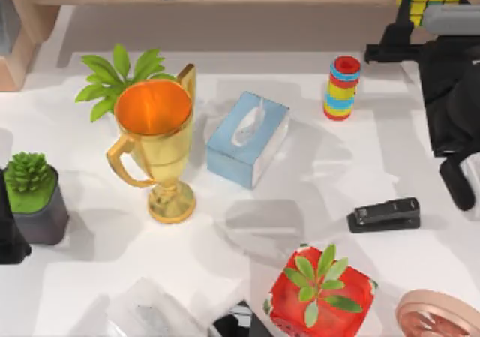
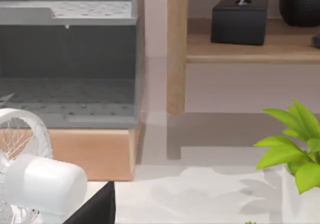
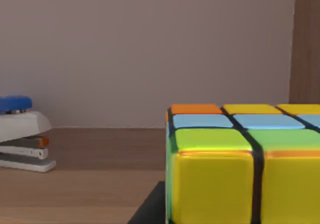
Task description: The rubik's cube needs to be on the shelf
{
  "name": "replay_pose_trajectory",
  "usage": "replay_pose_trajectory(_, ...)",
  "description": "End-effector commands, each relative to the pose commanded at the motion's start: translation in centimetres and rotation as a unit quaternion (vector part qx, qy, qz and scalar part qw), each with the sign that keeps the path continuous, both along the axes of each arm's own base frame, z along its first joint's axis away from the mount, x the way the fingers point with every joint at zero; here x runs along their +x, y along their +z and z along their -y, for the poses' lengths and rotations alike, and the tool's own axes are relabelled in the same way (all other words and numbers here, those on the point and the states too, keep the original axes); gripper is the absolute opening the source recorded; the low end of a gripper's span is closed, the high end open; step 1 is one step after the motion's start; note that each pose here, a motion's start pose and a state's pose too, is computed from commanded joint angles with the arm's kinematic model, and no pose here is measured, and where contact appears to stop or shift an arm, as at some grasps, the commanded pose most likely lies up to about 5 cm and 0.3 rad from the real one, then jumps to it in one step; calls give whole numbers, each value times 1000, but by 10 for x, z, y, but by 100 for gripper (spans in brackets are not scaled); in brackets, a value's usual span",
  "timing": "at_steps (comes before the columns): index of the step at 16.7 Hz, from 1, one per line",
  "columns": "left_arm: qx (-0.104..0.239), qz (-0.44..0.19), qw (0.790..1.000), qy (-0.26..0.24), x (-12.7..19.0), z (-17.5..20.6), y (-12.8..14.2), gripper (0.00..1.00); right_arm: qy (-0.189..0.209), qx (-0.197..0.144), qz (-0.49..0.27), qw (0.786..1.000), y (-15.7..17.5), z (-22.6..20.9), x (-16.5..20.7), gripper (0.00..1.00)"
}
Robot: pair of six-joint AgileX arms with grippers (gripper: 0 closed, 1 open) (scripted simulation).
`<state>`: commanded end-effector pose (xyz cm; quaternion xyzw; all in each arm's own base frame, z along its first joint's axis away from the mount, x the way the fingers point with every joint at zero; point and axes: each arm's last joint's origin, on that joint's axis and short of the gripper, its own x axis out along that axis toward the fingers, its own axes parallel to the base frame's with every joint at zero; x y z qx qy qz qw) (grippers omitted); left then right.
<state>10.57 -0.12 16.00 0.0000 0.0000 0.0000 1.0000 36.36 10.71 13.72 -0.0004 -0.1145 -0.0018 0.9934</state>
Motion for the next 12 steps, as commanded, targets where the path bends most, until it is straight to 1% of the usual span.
replay_pose_trajectory(6, 0, 0, 1000, 0, 0, 0, 0, 100, 1, 0, 4, 1000, 3, 0, 3, 0)
replay_pose_trajectory(10, 0, 0, 1000, 0, 0, 0, 0, 100, 14, 0, 26, 1000, 21, -11, 24, 0)
replay_pose_trajectory(12, 0, 0, 1000, 0, 0, 0, 0, 100, 20, -2, 26, 999, 25, -15, 38, 0)
